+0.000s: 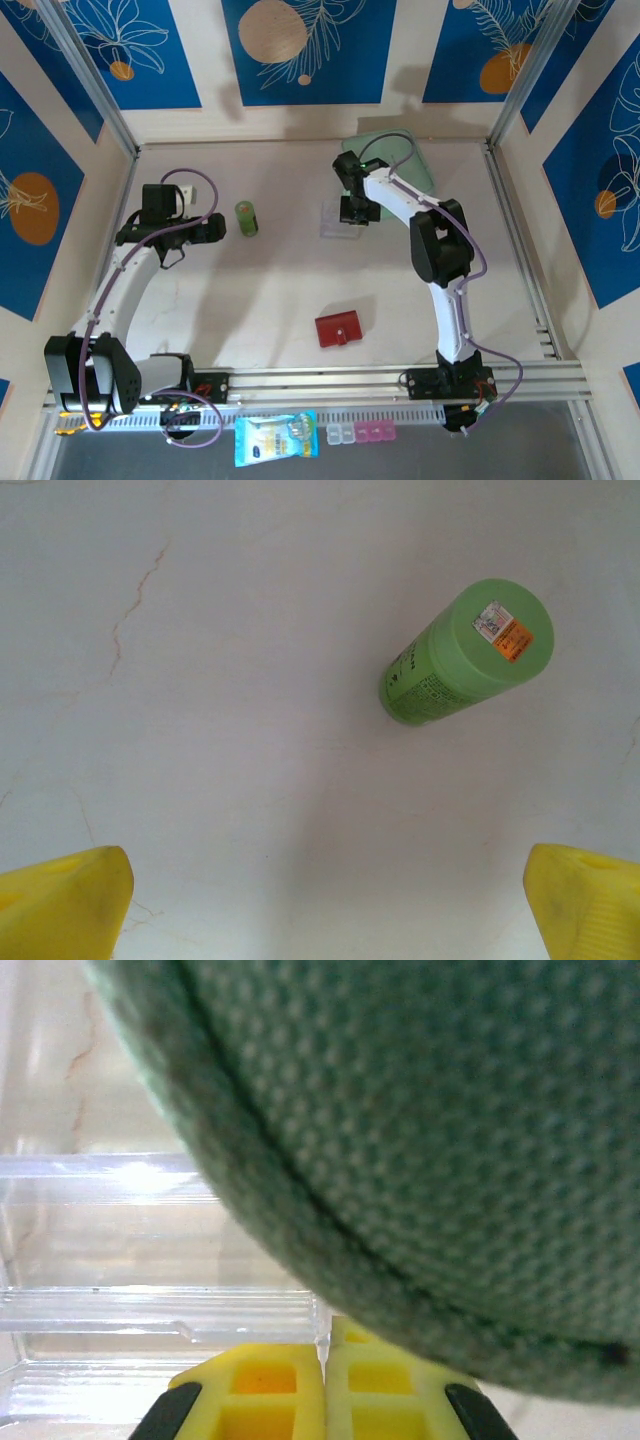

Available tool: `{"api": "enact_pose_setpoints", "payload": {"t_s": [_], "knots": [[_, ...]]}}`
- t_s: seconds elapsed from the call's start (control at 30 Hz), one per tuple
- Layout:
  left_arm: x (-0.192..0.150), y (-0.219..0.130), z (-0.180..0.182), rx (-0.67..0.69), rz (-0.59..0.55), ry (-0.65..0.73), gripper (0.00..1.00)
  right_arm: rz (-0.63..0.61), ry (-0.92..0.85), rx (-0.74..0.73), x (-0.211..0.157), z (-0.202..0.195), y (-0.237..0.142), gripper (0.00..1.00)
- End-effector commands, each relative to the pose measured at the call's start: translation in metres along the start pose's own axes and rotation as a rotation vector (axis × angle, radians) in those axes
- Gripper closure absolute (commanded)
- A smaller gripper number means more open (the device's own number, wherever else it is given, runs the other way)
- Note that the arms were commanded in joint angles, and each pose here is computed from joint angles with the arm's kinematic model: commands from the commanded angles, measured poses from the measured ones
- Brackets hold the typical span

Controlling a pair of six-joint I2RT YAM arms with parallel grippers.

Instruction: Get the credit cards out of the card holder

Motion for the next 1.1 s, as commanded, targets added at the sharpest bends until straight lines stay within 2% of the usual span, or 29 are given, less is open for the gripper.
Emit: {"api": "enact_pose_setpoints", "payload": {"t_s": [0.0, 0.2, 0.43, 1.07], "knots": [[-0.006, -0.003, 0.006, 0.023, 0.014, 0.008, 0.00, -0.012, 0.004, -0.054, 0.001, -0.017, -0.012, 0.96], [-0.007, -0.003, 0.006, 0.025, 0.015, 0.008, 0.00, -0.019, -0.109, 0.027, 0.001, 0.011, -0.020, 0.95], [-0.007, -0.003, 0.007, 0.029, 0.016, 0.009, 0.00, 0.007, -0.139, 0.015, -0.007, 0.041, -0.022, 0.95], [-0.007, -0.002, 0.007, 0.027, 0.018, 0.008, 0.00, 0.019, -0.086, 0.016, -0.011, 0.052, -0.003, 0.92]]}}
Point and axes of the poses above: each hand's point on the last joint's axis, 136 mm out from that joint toward the fingers, its own y axis out along the fingers, its own z axis along the line the jaws close on, x = y × z, the point moved 6 cm from there along -y, back along the fingers, and after that the axes turned 8 degrees about -y, right-handed, at the moved point
